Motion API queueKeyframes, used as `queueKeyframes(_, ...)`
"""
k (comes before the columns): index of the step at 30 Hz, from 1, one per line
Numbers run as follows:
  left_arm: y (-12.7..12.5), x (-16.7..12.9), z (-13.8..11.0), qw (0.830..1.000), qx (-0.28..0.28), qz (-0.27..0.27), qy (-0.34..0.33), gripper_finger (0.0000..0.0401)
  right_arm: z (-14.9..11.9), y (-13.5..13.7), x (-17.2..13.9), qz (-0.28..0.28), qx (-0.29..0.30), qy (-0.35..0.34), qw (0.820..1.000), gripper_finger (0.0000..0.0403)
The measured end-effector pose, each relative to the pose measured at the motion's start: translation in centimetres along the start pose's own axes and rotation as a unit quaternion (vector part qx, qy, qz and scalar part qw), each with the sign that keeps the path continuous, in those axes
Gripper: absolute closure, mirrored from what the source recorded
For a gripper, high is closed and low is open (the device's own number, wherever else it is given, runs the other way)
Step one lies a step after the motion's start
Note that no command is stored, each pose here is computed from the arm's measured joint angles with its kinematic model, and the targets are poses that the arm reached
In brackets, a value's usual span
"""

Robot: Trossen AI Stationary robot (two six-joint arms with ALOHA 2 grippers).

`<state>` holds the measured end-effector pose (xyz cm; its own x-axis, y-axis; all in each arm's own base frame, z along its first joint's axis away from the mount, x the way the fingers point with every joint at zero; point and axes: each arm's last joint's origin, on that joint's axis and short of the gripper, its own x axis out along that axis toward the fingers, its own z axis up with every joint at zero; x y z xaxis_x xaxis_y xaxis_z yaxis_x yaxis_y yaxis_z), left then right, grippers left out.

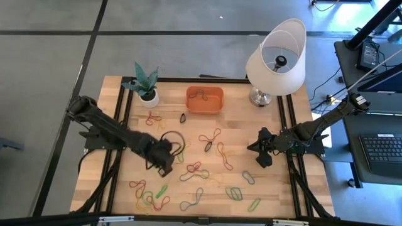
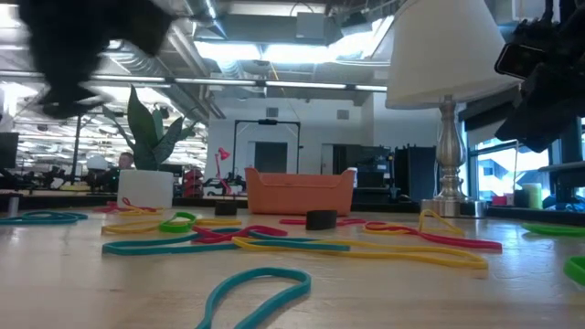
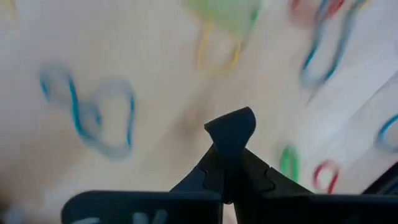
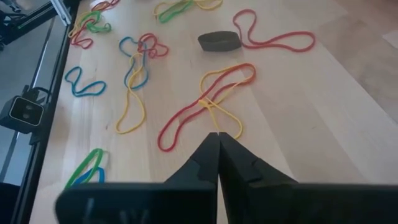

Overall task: Pick and place rubber bands into bin
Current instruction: Put the black rubber band into the bin

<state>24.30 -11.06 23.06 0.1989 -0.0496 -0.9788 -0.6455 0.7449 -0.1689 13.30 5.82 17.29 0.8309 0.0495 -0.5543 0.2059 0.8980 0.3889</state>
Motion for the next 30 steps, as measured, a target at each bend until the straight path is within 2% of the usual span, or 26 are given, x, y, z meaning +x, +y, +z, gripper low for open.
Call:
queueKeyframes(3,0.7,-1.6,2.7,0.998,0.053,-0.010,-0.045,0.0397,0.0,0.0,0.0,0.000,0.001,0.000,1.000,0.0395)
queueKeyframes(7,2.0,-3.9,7.6,0.984,0.125,0.008,-0.124,0.0397,0.0,0.0,0.0,0.000,0.006,-0.001,1.000,0.0395)
queueKeyframes(13,4.1,-7.4,15.4,0.942,0.251,0.032,-0.219,0.0397,0.1,-0.2,0.1,-0.006,0.035,-0.004,0.999,0.0395)
queueKeyframes(17,5.2,-8.0,20.8,0.915,0.323,0.067,-0.234,0.0397,0.4,-0.5,0.2,-0.021,0.051,-0.014,0.998,0.0395)
queueKeyframes(24,6.7,-4.8,29.3,0.898,0.383,0.093,-0.193,0.0398,1.0,-1.1,0.3,-0.059,0.080,-0.051,0.994,0.0395)
queueKeyframes(30,8.9,1.2,32.8,0.905,0.405,0.074,-0.105,0.0398,1.3,-1.6,0.4,-0.073,0.102,-0.060,0.990,0.0396)
